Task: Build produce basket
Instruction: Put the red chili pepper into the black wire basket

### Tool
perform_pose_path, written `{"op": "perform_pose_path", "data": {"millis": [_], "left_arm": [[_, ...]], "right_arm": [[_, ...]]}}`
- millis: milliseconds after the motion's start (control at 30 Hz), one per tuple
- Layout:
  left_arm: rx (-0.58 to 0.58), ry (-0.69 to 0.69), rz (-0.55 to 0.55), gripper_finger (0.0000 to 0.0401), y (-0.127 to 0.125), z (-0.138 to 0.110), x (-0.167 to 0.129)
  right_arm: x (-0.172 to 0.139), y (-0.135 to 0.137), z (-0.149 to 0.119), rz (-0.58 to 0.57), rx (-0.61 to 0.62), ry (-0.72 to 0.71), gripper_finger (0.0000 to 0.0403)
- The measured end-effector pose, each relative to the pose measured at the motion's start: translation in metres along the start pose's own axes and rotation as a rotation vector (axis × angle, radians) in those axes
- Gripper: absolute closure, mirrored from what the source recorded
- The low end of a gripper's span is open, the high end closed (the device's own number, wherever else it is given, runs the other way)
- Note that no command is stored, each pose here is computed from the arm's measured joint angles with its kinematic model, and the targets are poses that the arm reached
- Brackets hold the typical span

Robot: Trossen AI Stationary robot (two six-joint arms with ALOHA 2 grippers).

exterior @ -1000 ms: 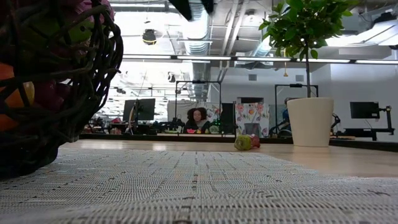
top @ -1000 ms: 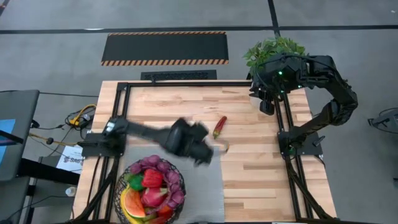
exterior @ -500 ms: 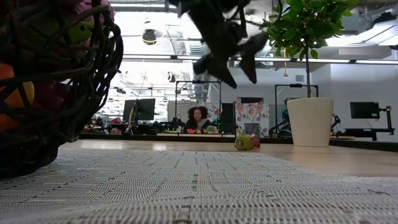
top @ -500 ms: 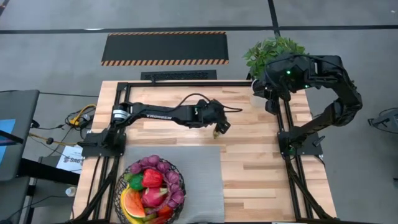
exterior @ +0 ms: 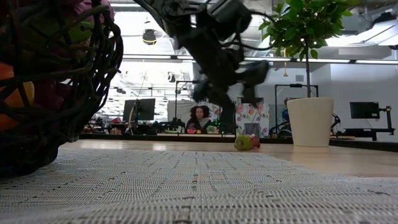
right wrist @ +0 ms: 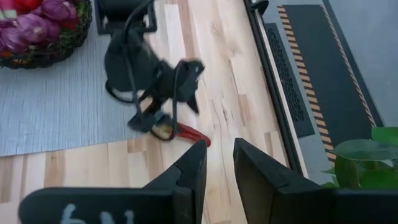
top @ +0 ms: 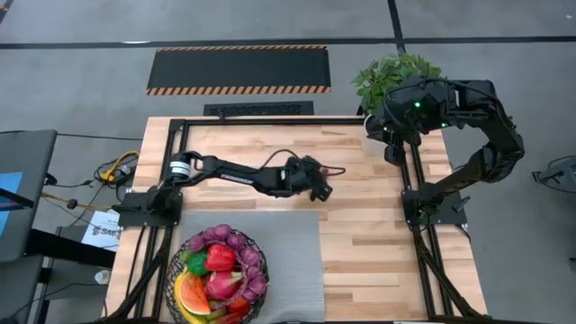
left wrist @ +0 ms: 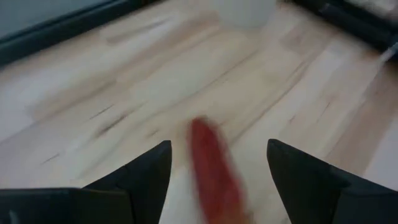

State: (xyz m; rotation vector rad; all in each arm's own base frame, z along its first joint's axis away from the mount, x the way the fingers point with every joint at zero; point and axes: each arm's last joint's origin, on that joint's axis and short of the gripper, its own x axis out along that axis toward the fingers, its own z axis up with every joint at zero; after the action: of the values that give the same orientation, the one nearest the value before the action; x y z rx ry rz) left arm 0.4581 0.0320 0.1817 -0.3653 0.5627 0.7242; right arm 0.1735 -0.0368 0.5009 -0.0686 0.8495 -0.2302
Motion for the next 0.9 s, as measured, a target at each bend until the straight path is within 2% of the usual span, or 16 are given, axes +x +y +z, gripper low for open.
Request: {"op": "perform_pose_path", "data": {"millis": [67, 200, 333, 433, 633, 767, 900], "left_arm": [[-0.024, -0.016, -0.039, 0.0152, -0.007, -0.004, 0.007], [0.003, 0.024, -0.006, 0.0152, -0.014, -0.025, 0.026], [-0.024, 0.015, -0.007, 0.0152, -0.020, -0.029, 0.040], [-0.041, 0.060, 0.017, 0.0152, -0.020, -0.039, 0.050], [-0.055, 0.122, 0.069, 0.0154, -0.016, -0.044, 0.048], [-0.052, 0.166, 0.050, 0.0189, -0.015, -0.046, 0.049], [-0.057, 0.185, 0.030, 0.0259, -0.015, -0.046, 0.049]], "right_arm": [[0.000, 0.000, 0.000, 0.000, 0.000, 0.000, 0.0298], [0.000, 0.000, 0.000, -0.001, 0.000, 0.000, 0.0298], [0.000, 0.000, 0.000, -0.001, 0.000, 0.000, 0.0298], [0.000, 0.000, 0.000, -0.001, 0.000, 0.000, 0.0298], [0.000, 0.000, 0.000, -0.001, 0.000, 0.000, 0.0298], [0.000, 0.000, 0.000, -0.001, -0.004, 0.001, 0.0298], [0.000, 0.000, 0.000, -0.001, -0.019, 0.000, 0.0298]]}}
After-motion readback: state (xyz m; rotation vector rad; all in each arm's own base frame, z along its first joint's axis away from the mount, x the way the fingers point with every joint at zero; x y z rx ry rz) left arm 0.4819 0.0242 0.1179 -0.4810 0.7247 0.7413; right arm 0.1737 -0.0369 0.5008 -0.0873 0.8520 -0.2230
